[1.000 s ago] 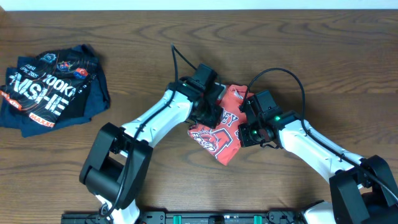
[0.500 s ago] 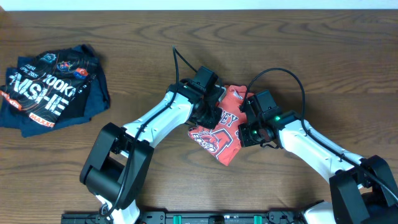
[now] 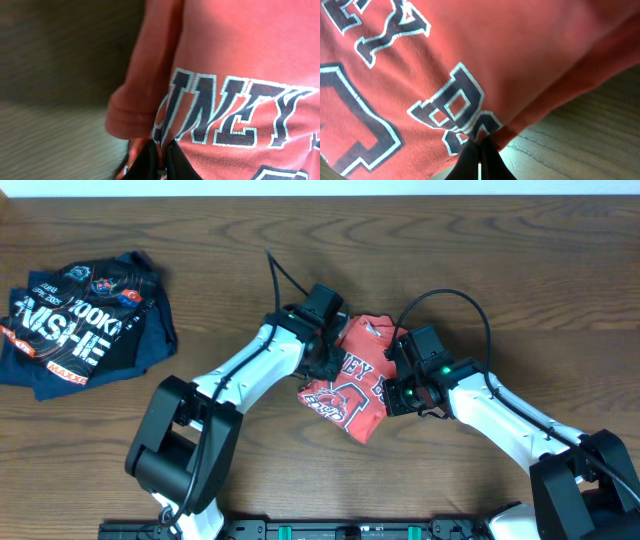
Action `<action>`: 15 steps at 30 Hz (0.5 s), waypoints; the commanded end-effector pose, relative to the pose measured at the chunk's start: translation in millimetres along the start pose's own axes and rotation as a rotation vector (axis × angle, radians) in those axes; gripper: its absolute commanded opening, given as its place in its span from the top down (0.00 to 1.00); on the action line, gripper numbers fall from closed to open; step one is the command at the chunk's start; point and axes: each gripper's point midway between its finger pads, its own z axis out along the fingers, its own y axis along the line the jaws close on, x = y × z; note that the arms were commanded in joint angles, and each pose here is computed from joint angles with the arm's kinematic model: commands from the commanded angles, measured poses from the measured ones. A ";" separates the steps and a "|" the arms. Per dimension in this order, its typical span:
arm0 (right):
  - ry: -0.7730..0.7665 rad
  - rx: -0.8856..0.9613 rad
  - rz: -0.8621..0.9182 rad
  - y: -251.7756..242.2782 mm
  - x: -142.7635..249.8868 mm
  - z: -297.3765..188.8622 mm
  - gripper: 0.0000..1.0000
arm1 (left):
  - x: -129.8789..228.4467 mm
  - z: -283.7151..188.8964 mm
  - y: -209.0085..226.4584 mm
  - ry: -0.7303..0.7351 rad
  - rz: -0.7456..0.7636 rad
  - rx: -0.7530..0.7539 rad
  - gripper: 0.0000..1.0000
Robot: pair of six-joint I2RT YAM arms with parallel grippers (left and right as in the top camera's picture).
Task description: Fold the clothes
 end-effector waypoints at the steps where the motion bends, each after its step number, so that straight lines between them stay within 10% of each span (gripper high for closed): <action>1: -0.014 0.074 0.057 -16.2 0.2 -3.2 0.99 | -1.5 0.8 38.0 -0.011 -0.094 -0.121 0.93; 15: -0.010 0.133 0.106 -26.9 3.5 -4.2 0.99 | 11.1 5.7 57.0 0.000 -0.231 -0.204 0.92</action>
